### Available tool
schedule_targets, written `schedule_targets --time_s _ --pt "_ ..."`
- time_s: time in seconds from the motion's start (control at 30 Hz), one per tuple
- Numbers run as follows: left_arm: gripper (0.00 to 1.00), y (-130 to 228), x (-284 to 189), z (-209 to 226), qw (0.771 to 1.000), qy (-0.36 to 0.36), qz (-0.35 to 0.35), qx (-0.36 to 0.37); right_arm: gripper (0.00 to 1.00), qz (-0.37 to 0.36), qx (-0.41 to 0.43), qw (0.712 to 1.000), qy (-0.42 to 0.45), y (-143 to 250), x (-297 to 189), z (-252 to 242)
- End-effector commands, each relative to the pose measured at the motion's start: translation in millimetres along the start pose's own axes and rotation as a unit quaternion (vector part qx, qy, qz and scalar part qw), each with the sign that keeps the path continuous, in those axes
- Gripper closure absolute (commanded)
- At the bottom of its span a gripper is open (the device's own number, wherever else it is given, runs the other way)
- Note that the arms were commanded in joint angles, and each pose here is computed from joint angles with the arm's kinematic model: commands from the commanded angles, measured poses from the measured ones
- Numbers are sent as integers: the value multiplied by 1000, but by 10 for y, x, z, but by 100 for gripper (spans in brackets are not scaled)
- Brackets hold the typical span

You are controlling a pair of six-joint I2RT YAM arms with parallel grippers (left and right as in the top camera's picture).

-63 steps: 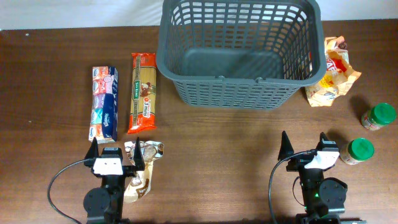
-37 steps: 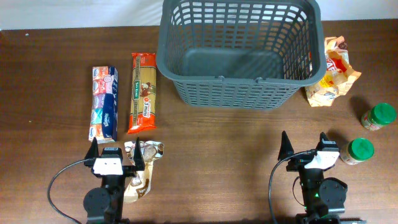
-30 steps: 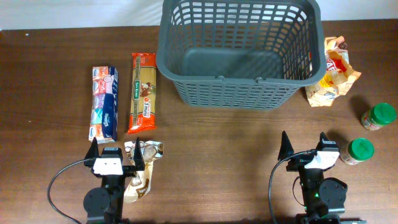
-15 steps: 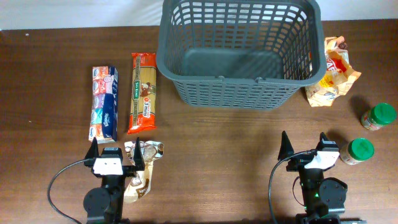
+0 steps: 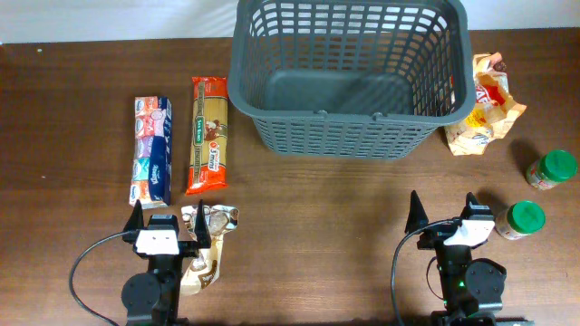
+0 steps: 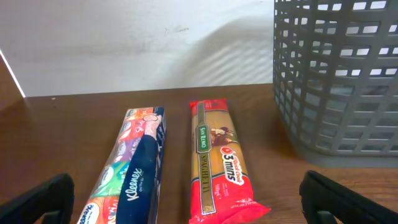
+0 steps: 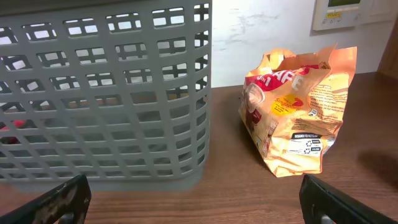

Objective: Pack container

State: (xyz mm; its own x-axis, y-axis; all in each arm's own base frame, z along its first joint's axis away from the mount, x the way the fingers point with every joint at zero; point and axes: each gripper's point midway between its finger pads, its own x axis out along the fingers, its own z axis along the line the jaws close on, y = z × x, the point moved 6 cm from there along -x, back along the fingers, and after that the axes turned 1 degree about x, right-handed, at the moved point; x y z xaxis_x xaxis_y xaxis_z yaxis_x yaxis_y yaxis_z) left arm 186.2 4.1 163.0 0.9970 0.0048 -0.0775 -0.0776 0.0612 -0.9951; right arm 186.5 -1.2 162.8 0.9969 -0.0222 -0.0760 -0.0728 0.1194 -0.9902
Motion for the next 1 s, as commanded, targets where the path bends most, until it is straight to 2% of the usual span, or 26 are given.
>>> schedule_targets --time_s 0.0,0.7,0.97 --pt "1 17 -1 22 1000 -8 0 -5 1 1 1 1000 -5 24 -2 16" --pt "1 17 -1 22 1000 -8 0 -5 1 4 4 1000 -13 33 0 34" --pt "1 17 -1 22 1000 -8 0 -5 1 2 68 997 -45 -72 -32 116"
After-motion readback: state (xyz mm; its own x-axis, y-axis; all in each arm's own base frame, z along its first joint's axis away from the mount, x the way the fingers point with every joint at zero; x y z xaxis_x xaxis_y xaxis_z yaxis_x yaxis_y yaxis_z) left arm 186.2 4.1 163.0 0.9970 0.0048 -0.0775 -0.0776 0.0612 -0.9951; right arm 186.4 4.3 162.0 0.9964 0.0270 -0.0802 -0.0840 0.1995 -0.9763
